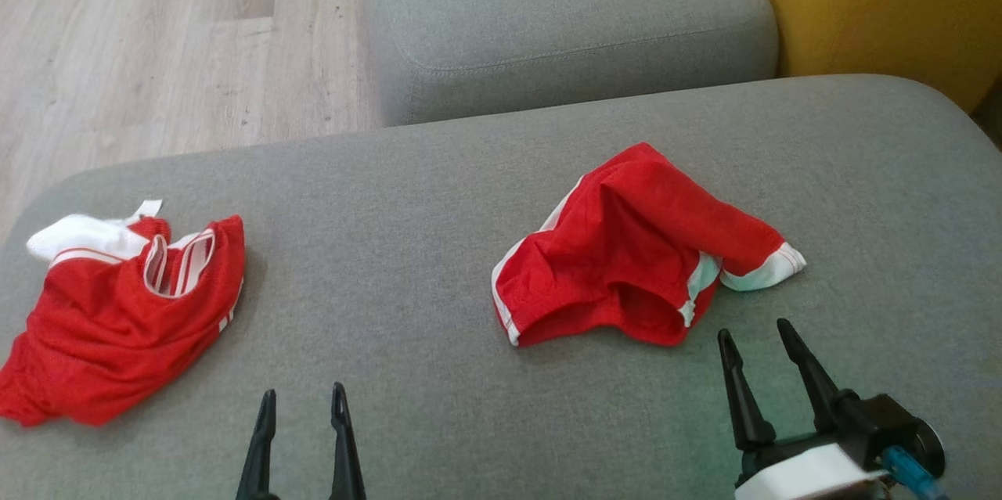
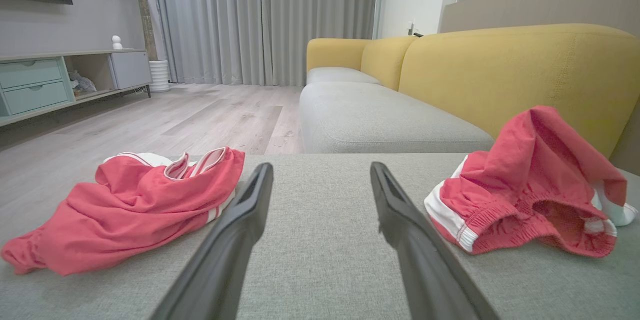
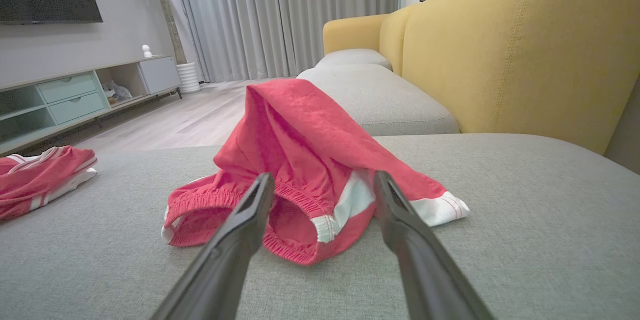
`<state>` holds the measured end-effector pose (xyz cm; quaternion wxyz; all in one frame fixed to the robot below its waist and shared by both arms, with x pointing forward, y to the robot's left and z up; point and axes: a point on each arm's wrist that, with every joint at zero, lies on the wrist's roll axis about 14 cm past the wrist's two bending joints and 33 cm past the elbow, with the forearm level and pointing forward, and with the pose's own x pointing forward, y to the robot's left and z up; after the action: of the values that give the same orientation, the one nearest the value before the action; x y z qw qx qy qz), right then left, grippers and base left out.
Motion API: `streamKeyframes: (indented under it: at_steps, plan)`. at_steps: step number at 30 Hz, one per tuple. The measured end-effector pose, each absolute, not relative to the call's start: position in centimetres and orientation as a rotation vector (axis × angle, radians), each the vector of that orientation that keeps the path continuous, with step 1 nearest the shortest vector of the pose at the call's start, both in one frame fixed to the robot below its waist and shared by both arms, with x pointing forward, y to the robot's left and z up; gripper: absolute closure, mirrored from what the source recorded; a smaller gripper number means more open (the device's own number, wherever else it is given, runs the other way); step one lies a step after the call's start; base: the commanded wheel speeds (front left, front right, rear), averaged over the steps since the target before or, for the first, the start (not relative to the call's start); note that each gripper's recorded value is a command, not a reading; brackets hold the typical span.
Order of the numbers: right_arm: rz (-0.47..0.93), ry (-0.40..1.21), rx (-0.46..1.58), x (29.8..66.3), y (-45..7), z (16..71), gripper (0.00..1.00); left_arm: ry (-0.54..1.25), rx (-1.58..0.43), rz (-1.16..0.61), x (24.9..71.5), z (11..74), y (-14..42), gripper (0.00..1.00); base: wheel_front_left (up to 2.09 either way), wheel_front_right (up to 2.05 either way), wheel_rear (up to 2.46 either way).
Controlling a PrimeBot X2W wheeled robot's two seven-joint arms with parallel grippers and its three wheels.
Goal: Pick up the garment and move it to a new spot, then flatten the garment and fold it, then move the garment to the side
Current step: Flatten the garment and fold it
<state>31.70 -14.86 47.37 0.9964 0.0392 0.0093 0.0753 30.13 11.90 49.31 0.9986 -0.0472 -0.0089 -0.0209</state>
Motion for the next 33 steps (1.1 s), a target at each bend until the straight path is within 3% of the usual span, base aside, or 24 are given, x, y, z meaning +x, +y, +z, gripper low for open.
streamKeyframes:
  at_steps: [9, 24, 33]
  plan:
    - [0.123, 0.023, 0.075, 31.4, -15.8, 47.2, 0.0, 0.042, -0.133, -0.165, 30.2, 47.9, 8.4, 0.0, 0.0, 0.0, 0.0]
    - [-0.047, 0.0, 0.078, 31.2, -21.0, 48.3, 0.0, 0.223, -0.272, -0.816, 31.3, 45.4, -8.9, 0.0, 0.0, 0.0, 0.0]
    - [-0.164, 0.057, 0.059, 31.7, -24.6, 47.2, 0.0, 0.321, -0.323, -0.976, 34.4, 43.4, -15.3, 0.0, 0.0, 0.0, 0.0]
